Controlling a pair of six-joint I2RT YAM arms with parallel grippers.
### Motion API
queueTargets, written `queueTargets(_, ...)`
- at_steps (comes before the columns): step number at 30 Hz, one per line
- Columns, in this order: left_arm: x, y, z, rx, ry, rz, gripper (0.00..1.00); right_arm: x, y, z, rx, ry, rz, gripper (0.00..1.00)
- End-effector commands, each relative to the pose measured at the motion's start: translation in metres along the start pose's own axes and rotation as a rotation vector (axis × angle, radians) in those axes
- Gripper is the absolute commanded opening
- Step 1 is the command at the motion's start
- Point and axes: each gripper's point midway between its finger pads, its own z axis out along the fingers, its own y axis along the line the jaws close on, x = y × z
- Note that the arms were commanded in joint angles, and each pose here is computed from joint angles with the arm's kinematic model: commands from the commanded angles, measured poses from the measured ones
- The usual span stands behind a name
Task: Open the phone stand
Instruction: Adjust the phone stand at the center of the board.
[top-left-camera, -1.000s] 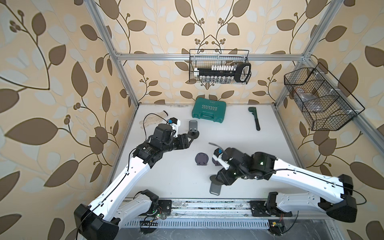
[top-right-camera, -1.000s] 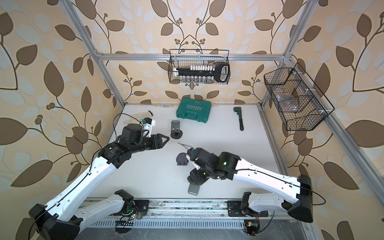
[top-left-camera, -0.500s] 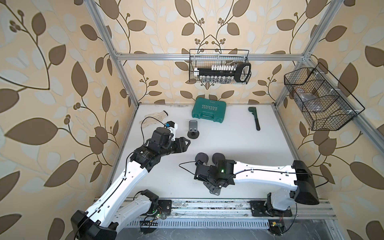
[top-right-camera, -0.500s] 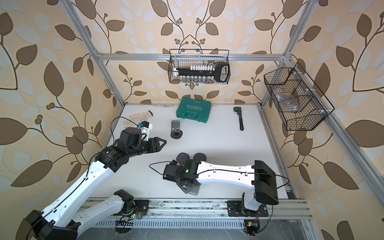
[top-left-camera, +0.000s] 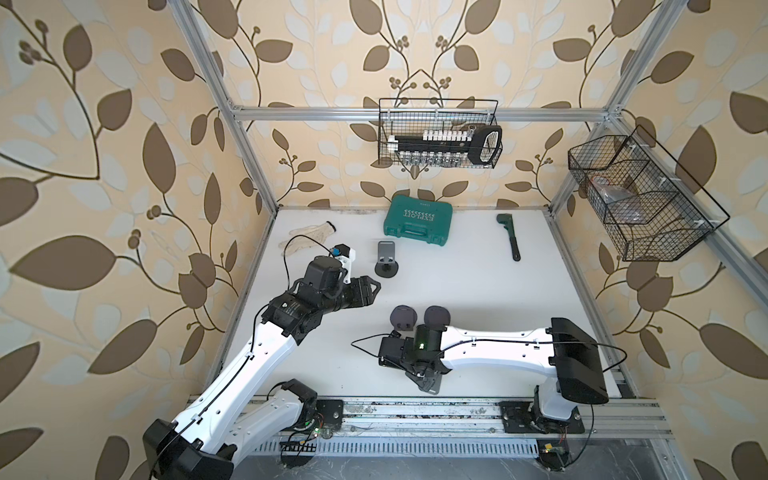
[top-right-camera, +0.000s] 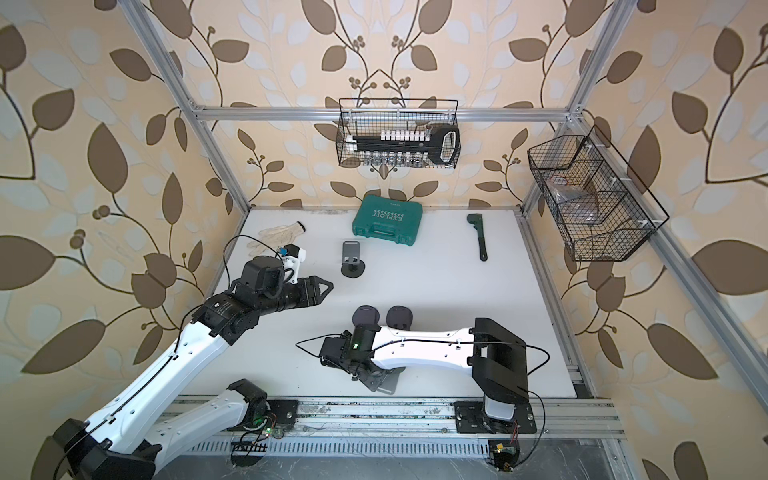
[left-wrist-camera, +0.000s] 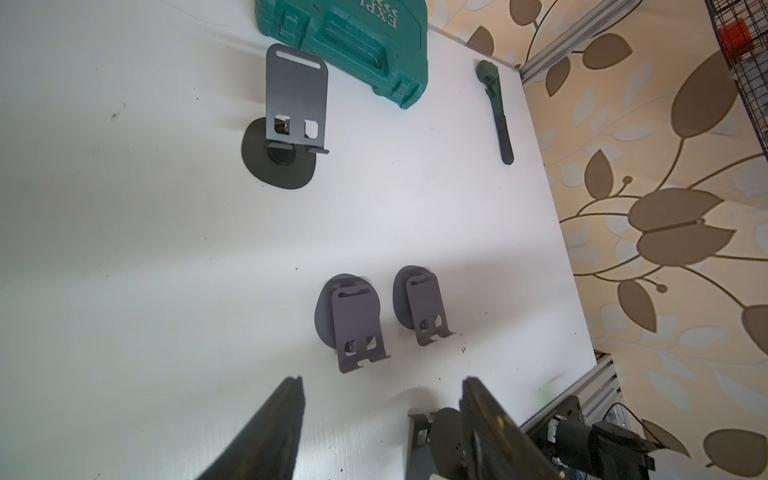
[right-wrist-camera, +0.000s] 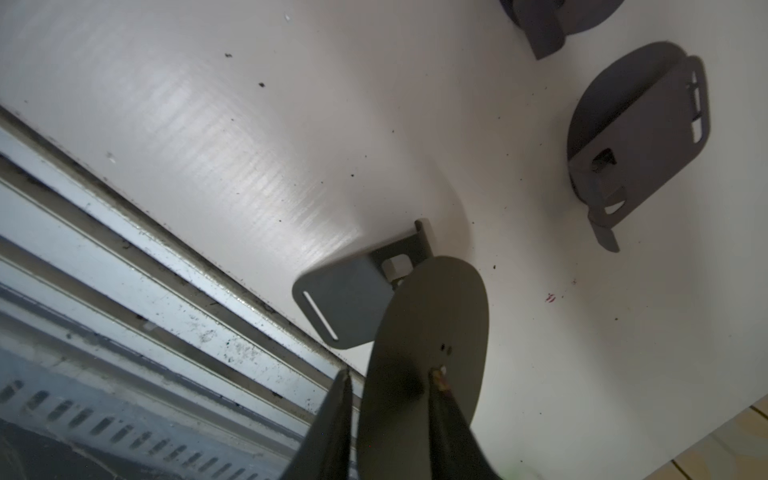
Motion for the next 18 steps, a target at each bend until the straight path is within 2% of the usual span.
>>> queueTargets(1, -0.010, -0.002, -0.001, 0.007, -0.041, 0.005, 0.62, -0.002, 0.001, -0.006, -0.004, 0.003, -0.007, 0.15)
queueTargets(5, -0.011, -0.002, 0.001, 0.008, -0.037, 0.003, 0.62, 0.004, 0.000, 0.001, 0.011, 0.033, -0.022, 0.00)
queueTargets(13, -0.013, -0.002, -0.002, -0.001, -0.046, 0.011, 0.62, 0.002, -0.014, -0.015, 0.013, -0.001, -0.021, 0.00)
queueTargets(18, -0.014, -0.004, -0.006, 0.007, -0.055, 0.022, 0.62, -0.003, -0.037, -0.034, -0.081, -0.062, 0.069, 0.00)
